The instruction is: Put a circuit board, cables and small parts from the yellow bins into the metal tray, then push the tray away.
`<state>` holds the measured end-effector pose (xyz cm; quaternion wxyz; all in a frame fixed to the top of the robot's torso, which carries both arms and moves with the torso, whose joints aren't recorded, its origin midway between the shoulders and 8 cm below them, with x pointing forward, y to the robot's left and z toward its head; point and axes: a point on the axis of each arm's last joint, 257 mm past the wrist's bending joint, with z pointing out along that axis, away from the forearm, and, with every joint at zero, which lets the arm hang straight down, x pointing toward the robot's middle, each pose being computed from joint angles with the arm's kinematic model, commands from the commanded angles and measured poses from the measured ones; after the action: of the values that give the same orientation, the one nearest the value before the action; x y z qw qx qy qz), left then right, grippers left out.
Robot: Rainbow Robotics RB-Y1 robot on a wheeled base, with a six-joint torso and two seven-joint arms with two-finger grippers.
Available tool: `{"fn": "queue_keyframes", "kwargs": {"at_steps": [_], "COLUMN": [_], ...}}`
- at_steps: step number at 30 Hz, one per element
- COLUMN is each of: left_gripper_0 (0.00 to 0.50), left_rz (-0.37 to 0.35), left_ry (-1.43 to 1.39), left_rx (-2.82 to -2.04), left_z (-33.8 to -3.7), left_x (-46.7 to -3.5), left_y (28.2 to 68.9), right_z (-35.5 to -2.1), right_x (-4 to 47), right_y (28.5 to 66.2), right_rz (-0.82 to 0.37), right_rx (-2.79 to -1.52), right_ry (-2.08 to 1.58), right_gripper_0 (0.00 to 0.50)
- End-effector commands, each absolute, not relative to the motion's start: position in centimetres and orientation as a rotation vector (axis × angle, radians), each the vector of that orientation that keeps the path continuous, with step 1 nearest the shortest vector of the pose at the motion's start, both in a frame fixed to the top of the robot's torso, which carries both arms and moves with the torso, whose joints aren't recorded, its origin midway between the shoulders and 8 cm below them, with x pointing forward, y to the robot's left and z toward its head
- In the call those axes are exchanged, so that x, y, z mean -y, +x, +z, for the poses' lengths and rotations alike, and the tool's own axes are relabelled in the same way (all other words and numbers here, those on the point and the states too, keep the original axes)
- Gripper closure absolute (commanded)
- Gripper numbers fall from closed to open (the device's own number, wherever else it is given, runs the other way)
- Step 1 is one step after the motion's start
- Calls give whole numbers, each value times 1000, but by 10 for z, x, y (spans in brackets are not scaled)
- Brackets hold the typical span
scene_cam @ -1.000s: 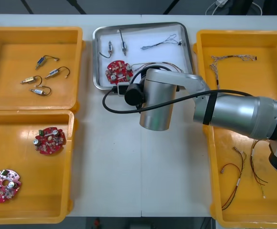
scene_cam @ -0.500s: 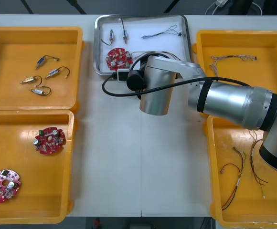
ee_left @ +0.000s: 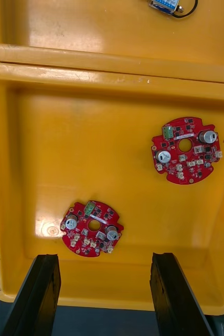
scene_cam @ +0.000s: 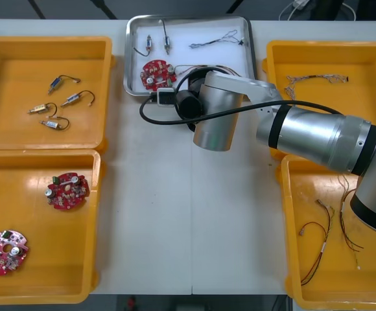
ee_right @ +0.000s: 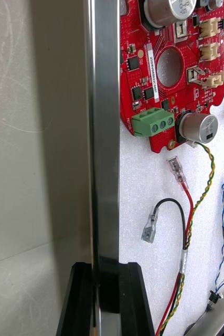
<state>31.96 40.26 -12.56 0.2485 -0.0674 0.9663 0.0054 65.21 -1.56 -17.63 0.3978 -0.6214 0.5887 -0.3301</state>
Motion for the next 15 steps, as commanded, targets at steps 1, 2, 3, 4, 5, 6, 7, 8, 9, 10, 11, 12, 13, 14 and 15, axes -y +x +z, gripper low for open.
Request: {"fn": "queue_keyframes", "kwargs": {"at_steps": [1,2,3,4,5,6,7,8,9,10,11,12,13,14,15], "left_gripper_0": [0,0,0,0,0,0,0,0,0,0,0,0,0,0,0], "left_rz": [50,50,50,50,50,50,50,50,50,50,50,50,50,50,50], "left_ry": [-151,-151,-151,-151,-151,-151,-151,-151,-151,-151,-151,-151,-151,-151,-151], "left_rx": [-2613,-2613,-2613,-2613,-2613,-2613,-2613,-2613,-2613,-2613,-2613,-2613,-2613,-2613,-2613], "left_z": [-117,-117,-117,-117,-117,-117,-117,-117,-117,-117,-117,-117,-117,-117,-117], "left_x": [-406,-406,-406,-406,-406,-406,-406,-406,-406,-406,-406,-406,-406,-406,-406], "left_y": [318,318,318,318,318,318,318,318,318,318,318,318,318,318,318], "right_z": [-175,-175,-175,-176,-176,-174,-173,-172,-170,-167,-166,-162,-157,-153,-151], "right_x": [2,1,3,4,5,6,6,5,4,4,3,4,5,5,5], "right_y": [649,649,649,648,648,646,645,642,641,639,638,636,634,631,630], "right_rz": [-804,-804,-809,-816,-821,-825,-831,-835,-837,-845,-847,-857,-866,-870,-873], "right_rx": [-1497,-1497,-1500,-1507,-1511,-1517,-1523,-1528,-1529,-1532,-1532,-1537,-1538,-1542,-1542], "right_ry": [-1568,-1571,-1572,-1574,-1574,-1572,-1573,-1573,-1572,-1569,-1571,-1567,-1565,-1563,-1563], "right_gripper_0": [323,256,117,25,0,0,0,0,0,0,0,0,0,0,0]}}
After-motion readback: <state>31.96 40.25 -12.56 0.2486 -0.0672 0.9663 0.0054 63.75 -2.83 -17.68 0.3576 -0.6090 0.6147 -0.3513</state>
